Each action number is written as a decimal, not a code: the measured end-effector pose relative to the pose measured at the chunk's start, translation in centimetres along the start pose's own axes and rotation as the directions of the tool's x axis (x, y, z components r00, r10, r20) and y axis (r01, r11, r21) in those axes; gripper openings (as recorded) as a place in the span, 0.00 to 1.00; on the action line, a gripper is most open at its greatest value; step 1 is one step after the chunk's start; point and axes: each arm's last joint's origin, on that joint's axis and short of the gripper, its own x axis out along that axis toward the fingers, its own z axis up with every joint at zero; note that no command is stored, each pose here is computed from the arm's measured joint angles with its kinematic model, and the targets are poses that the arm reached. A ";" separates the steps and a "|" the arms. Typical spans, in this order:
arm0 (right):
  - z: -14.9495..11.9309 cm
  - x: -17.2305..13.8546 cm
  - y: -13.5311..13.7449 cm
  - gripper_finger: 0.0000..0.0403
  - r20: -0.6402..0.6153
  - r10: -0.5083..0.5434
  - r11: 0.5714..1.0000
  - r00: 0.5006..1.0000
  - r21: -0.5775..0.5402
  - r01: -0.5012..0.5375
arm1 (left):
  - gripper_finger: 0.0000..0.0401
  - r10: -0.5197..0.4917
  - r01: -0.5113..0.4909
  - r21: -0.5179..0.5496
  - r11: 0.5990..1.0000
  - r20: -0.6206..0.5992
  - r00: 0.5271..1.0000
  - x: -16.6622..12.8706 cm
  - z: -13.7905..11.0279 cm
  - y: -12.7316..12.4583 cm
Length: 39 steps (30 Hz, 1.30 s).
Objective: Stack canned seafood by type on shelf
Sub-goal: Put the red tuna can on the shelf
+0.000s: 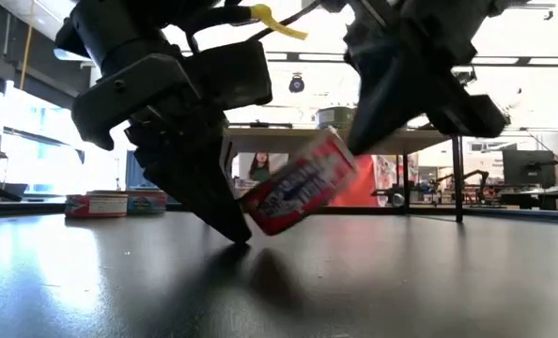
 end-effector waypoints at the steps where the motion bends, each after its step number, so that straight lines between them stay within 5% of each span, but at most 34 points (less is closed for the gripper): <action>1: 0.1 -0.1 0.2 0.00 0.005 0.008 1.000 1.000 -0.001 -0.008 | 0.00 0.002 -0.002 0.003 1.000 -0.003 1.000 0.0 0.0 0.0; 11: 0.3 -0.3 0.8 0.00 0.039 0.045 0.999 0.998 0.000 -0.045 | 0.00 -0.011 0.011 0.003 1.000 0.083 0.997 0.2 0.5 -0.2; 20: 0.7 -1.2 2.2 0.00 0.056 0.180 0.984 0.982 0.007 -0.181 | 0.00 -0.023 0.019 0.051 0.999 0.080 0.997 0.2 0.6 -0.2; 31: 0.8 -1.1 2.3 0.00 0.063 0.197 0.980 0.978 0.003 -0.198 | 0.00 -0.069 0.071 -0.010 0.997 0.156 0.985 0.4 1.6 0.3; 39: 1.0 -1.7 2.4 0.00 0.085 0.204 0.979 0.975 -0.027 -0.202 | 0.00 -0.071 0.072 -0.004 0.997 0.094 0.993 -0.1 1.3 0.5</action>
